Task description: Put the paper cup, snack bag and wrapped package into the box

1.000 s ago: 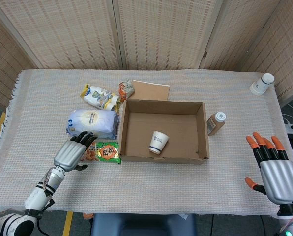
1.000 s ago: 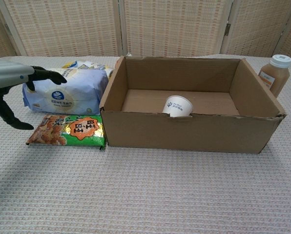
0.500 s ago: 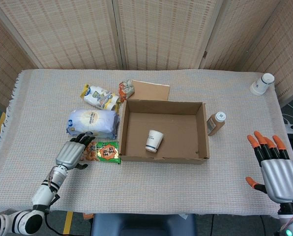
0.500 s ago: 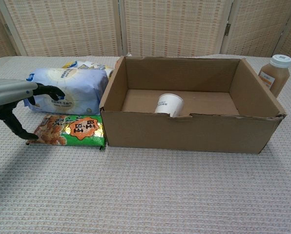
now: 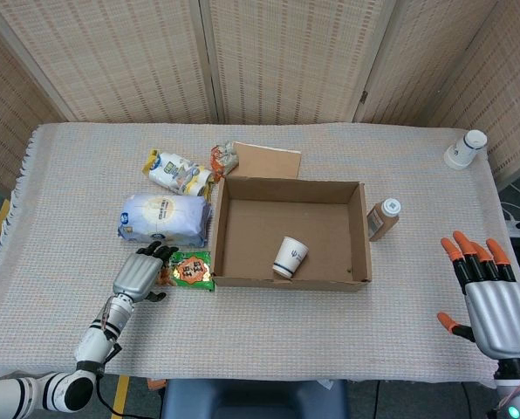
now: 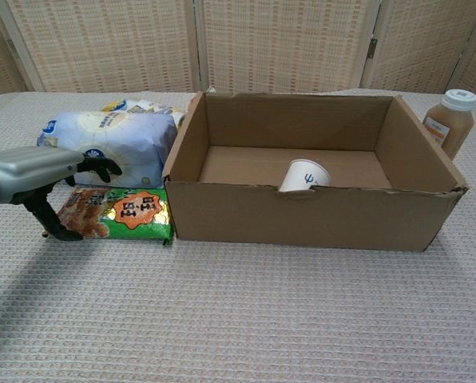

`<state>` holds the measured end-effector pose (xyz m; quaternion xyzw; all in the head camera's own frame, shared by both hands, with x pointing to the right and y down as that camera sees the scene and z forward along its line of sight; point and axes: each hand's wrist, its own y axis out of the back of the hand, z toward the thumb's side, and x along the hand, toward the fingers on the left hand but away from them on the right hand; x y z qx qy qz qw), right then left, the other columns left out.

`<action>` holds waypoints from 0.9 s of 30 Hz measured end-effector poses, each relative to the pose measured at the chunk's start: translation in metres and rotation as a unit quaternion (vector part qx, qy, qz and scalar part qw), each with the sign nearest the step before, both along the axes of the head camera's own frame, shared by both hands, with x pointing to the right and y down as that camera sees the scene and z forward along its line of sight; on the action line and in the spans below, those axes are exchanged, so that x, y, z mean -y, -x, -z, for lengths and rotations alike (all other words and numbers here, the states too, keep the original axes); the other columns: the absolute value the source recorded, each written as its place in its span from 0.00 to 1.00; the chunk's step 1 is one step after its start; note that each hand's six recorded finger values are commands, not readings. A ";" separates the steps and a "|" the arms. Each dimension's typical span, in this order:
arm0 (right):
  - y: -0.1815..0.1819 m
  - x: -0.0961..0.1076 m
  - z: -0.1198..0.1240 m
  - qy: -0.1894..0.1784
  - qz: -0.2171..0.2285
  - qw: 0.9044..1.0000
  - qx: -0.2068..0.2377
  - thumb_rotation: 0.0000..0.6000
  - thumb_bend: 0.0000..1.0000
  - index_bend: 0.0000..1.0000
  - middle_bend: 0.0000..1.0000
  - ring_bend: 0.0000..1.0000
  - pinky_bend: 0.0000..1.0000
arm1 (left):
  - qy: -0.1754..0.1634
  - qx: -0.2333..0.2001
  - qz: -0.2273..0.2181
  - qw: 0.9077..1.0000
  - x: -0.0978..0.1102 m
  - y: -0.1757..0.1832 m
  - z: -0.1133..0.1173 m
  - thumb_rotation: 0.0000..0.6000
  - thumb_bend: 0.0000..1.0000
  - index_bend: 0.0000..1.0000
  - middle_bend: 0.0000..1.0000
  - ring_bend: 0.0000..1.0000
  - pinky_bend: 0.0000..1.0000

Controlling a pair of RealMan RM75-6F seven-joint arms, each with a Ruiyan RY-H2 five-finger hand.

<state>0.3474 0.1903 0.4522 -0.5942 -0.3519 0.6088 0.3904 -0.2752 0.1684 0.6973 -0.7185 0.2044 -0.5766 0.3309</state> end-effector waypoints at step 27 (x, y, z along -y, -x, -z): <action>-0.005 0.005 -0.001 0.001 -0.010 1.000 -0.005 1.00 0.08 0.07 0.00 0.00 0.00 | -0.020 -0.008 0.027 0.999 0.006 -0.001 -0.026 1.00 0.29 0.61 0.72 0.56 0.70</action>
